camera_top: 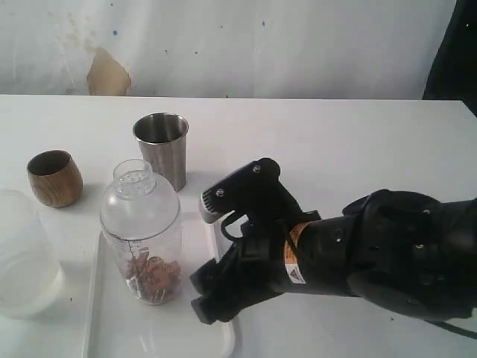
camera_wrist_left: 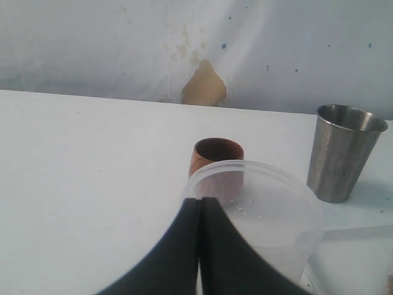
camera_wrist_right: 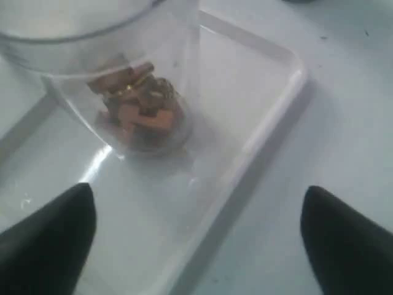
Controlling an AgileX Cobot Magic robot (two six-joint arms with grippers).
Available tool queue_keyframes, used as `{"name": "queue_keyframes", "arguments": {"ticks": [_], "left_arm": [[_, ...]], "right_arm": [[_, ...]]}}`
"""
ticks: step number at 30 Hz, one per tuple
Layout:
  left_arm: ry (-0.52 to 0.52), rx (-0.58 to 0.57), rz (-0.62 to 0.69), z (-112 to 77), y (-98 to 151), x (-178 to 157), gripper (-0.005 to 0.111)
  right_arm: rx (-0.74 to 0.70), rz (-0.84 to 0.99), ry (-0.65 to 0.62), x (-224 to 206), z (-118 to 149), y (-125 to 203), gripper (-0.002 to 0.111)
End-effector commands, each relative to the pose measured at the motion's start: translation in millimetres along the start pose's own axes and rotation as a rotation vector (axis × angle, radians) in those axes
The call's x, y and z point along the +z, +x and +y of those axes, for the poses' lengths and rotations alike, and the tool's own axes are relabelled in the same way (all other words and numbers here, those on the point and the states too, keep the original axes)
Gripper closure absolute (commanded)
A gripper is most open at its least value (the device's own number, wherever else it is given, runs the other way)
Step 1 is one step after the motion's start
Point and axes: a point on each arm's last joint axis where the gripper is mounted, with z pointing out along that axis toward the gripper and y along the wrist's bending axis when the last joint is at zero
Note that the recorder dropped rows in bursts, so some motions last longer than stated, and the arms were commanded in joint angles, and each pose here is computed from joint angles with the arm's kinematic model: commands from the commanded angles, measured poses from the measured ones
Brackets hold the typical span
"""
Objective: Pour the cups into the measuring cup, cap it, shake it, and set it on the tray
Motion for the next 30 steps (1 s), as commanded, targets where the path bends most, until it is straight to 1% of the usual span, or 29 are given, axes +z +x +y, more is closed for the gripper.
{"name": "queue_keyframes", "arguments": {"ticks": [1, 2, 4, 6, 8, 10, 15, 17, 20, 21, 25, 30], "left_arm": [[0.003, 0.009, -0.001, 0.0, 1.2, 0.0, 0.107], [0.003, 0.009, -0.001, 0.0, 1.2, 0.0, 0.107], [0.003, 0.009, -0.001, 0.0, 1.2, 0.0, 0.107], [0.003, 0.009, -0.001, 0.0, 1.2, 0.0, 0.107], [0.003, 0.009, -0.001, 0.0, 1.2, 0.0, 0.107], [0.003, 0.009, -0.001, 0.0, 1.2, 0.0, 0.107], [0.003, 0.009, -0.001, 0.0, 1.2, 0.0, 0.107], [0.003, 0.009, -0.001, 0.0, 1.2, 0.0, 0.107], [0.003, 0.009, -0.001, 0.0, 1.2, 0.0, 0.107], [0.003, 0.009, -0.001, 0.0, 1.2, 0.0, 0.107], [0.003, 0.009, -0.001, 0.0, 1.2, 0.0, 0.107], [0.003, 0.009, -0.001, 0.0, 1.2, 0.0, 0.107]], "right_arm": [[0.007, 0.072, 0.059, -15.2, -5.4, 4.3, 0.069], [0.009, 0.072, 0.063, -16.8, -6.3, 4.0, 0.081], [0.022, 0.061, 0.074, -20.6, -10.9, 2.0, 0.109], [0.049, 0.049, 0.093, -21.8, -19.5, 0.2, 0.108], [0.087, 0.045, 0.129, -22.7, -33.8, -1.6, 0.108], [0.142, 0.046, 0.182, -24.5, -54.4, -1.2, 0.108], [0.308, 0.104, 0.321, -35.4, -103.6, 9.6, 0.108], [0.354, 0.115, 0.361, -40.2, -117.5, 13.3, 0.108], [0.466, 0.125, 0.413, -47.8, -139.7, 21.0, 0.108], [0.533, 0.105, 0.422, -53.5, -150.4, 23.7, 0.108], [0.617, 0.006, 0.446, -73.9, -163.3, 27.5, 0.108], [0.648, -0.137, 0.525, -111.8, -169.9, 37.2, 0.108]]}}
